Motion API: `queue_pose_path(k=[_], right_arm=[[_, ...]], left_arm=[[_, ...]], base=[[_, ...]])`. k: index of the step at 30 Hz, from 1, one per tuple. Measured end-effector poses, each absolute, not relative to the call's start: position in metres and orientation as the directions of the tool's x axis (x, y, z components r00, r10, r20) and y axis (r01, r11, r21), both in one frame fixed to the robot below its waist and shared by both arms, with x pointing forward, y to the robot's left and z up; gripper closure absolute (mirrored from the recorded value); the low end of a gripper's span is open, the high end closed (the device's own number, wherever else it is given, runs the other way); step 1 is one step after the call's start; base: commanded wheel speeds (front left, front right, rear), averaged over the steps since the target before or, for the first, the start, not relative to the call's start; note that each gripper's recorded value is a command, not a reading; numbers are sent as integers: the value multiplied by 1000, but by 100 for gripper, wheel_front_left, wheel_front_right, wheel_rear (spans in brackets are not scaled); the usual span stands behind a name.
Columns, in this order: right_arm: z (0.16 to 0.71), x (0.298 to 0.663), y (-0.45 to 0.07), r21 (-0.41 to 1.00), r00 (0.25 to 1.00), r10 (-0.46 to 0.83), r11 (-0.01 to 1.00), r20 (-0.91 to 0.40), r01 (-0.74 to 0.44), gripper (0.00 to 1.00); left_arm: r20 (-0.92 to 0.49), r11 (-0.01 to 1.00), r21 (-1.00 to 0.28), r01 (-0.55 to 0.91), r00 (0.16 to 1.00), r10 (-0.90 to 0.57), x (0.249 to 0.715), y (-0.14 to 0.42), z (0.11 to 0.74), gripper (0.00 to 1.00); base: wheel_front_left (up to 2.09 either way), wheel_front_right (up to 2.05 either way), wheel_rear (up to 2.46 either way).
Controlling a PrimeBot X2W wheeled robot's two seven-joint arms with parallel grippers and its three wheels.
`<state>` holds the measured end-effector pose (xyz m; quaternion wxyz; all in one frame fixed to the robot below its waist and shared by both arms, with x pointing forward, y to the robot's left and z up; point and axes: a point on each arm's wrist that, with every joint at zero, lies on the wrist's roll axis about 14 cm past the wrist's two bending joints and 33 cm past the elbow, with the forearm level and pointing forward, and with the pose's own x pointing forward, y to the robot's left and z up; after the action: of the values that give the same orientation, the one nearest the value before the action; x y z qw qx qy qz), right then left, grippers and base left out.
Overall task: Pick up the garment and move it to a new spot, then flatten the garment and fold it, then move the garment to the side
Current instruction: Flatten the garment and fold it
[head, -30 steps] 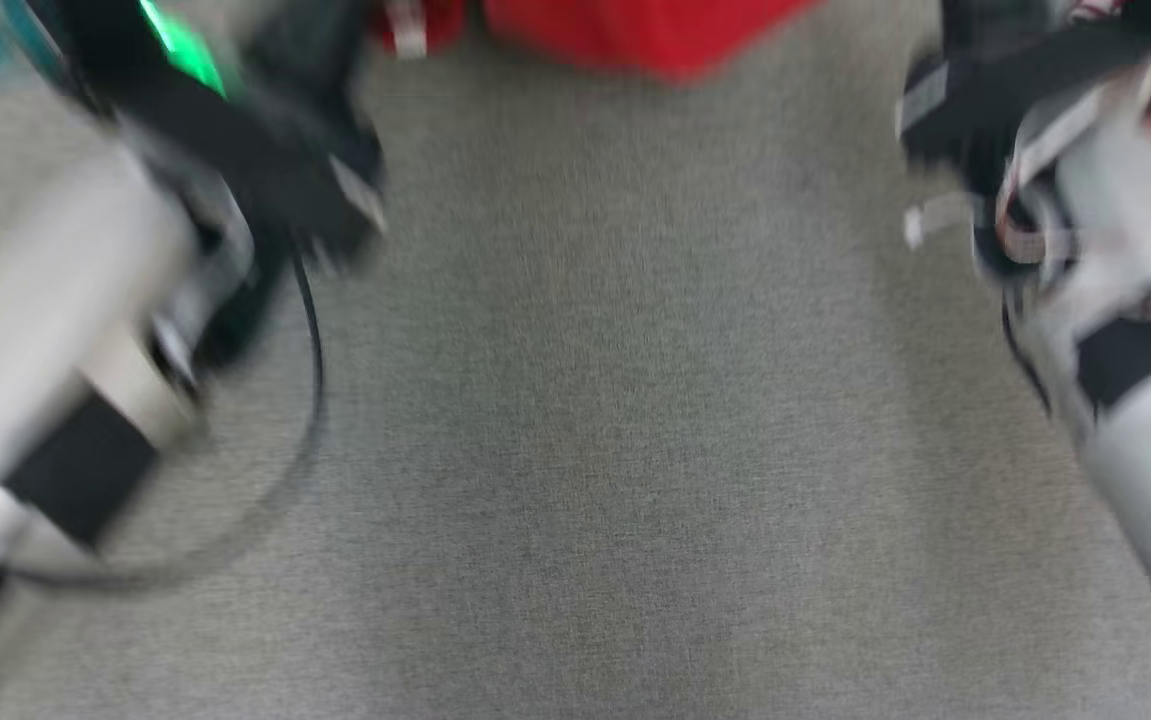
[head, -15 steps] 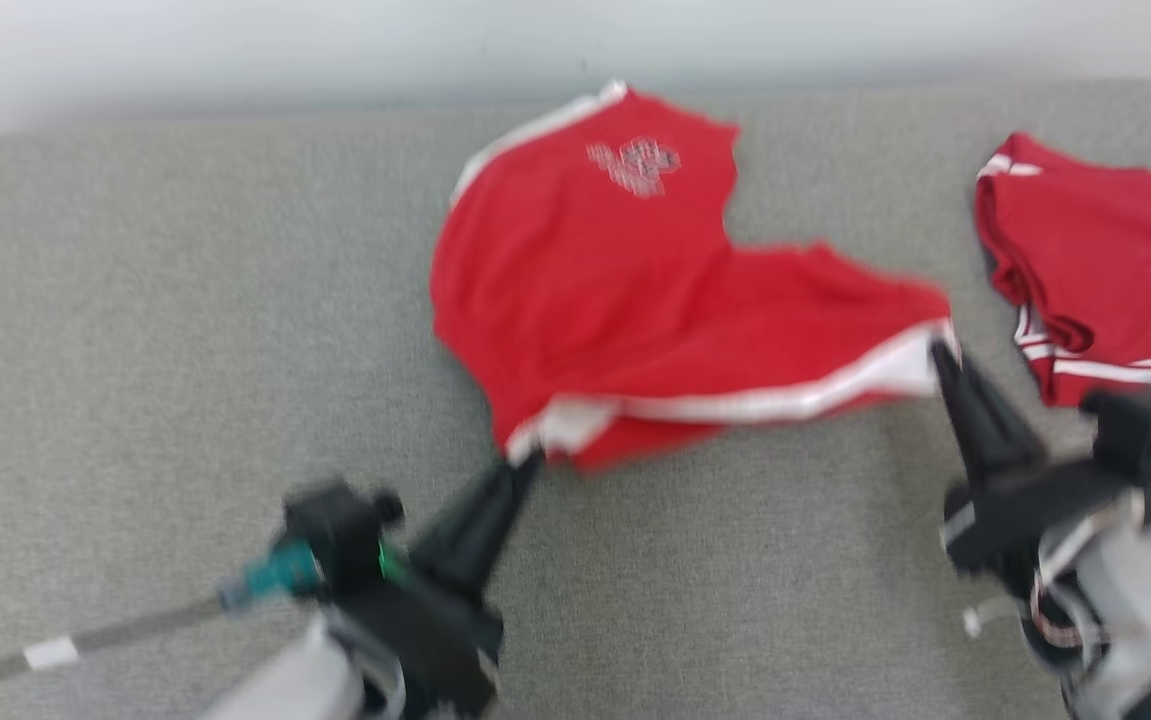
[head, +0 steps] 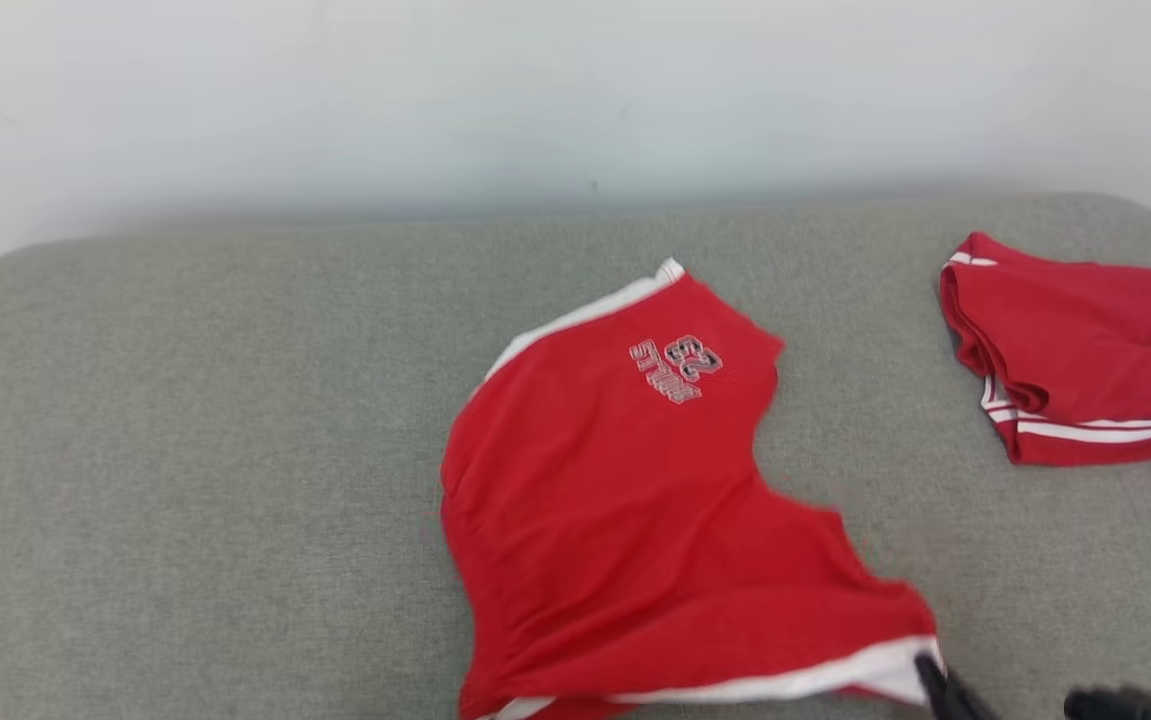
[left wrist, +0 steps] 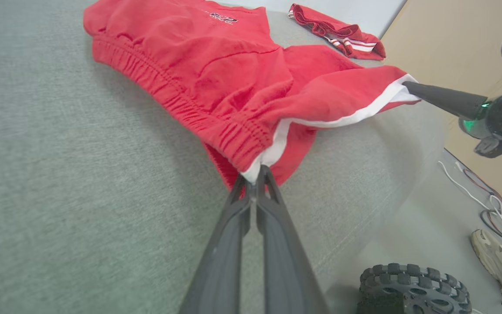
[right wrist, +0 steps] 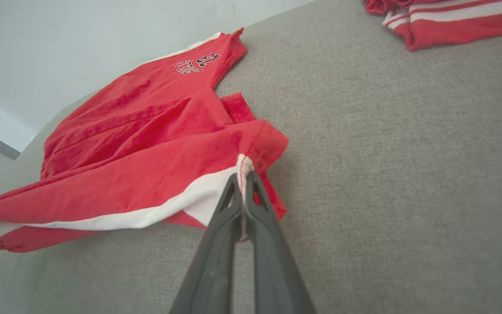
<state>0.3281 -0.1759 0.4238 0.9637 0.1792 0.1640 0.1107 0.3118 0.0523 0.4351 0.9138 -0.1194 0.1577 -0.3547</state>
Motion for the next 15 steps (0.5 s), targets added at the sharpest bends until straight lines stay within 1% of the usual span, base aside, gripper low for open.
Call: queue_pose_path(k=[4,7,9,15], right_arm=[[417,296,-164,438,910,274,891,-310,-119,100],[416,281,-163,432,905,266,896,-331,-106,100],[420,281,-168,422,912,248,902,-327,-94,100],[444,307,-198,378,953,156,924,-258,-49,100]], left_arm=[[-251,745,-278,607,703,-666,297,74,427,100],[-268,750,-265,606,701,-661,288,81,424,100],[-264,748,-264,609,700,-664,287,80,425,100],[-218,722,-279,633,691,-689,288,64,435,100]], base=[[0,0,0],[0,0,0],[0,0,0],[0,0,0]])
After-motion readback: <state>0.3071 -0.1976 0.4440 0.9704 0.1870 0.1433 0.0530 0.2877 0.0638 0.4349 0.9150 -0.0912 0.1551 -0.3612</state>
